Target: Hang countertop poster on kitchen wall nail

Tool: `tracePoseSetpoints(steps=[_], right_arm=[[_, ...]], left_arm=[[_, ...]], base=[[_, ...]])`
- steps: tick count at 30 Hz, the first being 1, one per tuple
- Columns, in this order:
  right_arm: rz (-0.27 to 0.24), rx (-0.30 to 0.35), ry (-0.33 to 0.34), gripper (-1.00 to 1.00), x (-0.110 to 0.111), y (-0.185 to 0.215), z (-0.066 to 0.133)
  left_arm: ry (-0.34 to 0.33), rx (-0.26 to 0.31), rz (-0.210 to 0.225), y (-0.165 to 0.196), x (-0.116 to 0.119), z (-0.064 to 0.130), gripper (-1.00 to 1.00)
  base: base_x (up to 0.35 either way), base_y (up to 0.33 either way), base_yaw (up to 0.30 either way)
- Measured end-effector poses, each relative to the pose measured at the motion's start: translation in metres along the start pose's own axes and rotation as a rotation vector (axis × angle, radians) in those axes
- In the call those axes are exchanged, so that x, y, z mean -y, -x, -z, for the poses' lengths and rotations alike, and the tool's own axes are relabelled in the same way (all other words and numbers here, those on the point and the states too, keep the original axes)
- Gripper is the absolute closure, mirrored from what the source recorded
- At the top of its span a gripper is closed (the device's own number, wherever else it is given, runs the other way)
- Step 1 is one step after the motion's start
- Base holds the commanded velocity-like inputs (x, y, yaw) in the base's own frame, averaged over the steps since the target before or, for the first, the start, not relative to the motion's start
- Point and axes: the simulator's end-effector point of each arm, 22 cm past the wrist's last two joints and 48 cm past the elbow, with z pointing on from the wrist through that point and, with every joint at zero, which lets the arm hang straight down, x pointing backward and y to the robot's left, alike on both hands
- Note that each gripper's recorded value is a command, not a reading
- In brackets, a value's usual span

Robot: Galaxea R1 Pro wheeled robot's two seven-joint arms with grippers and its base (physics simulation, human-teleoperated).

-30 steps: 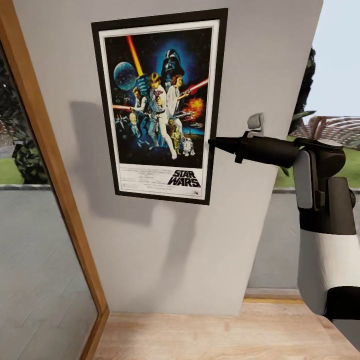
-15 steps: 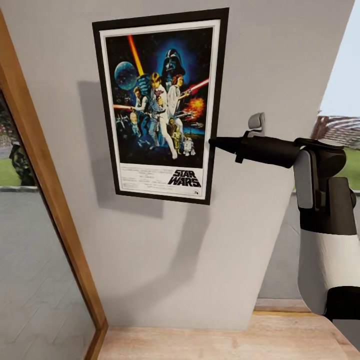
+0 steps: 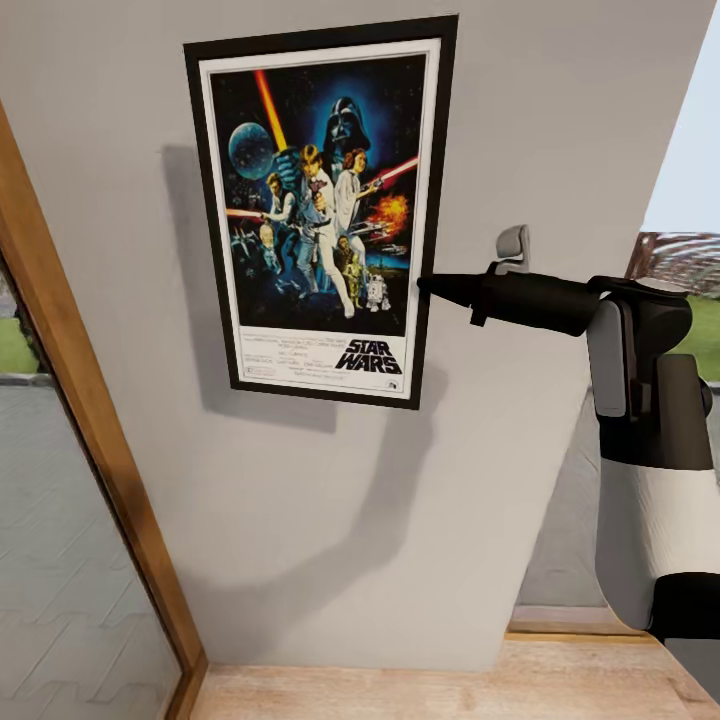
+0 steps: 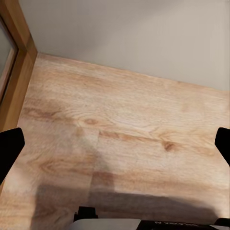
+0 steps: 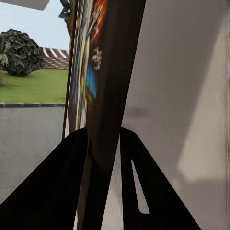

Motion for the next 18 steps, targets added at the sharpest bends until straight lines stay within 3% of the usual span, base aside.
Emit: tracePoseSetpoints(steps=[4,15,18], right_arm=[[0.000,-0.001,-0.001,1.00,0.0005,-0.0004,-0.0001],[-0.001,0.000,0.000,1.00,0.0005,-0.0004,-0.0001],[-0.001,0.000,-0.002,1.00,0.0006,-0.0001,0.0003]], left_arm=[[0.002,0.001,-0.002,0.0008,-0.0019,0.0001,-1.00],[0.011,0.002,-0.011,0.0029,-0.0098,0.0010,-1.00],[0.011,0.003,-0.011,0.0030,-0.0100,0.0011,-1.00]], base=[[0.236,-0.005,0.000],[0.037,0.000,0.000],[0.211,0.000,0.000]])
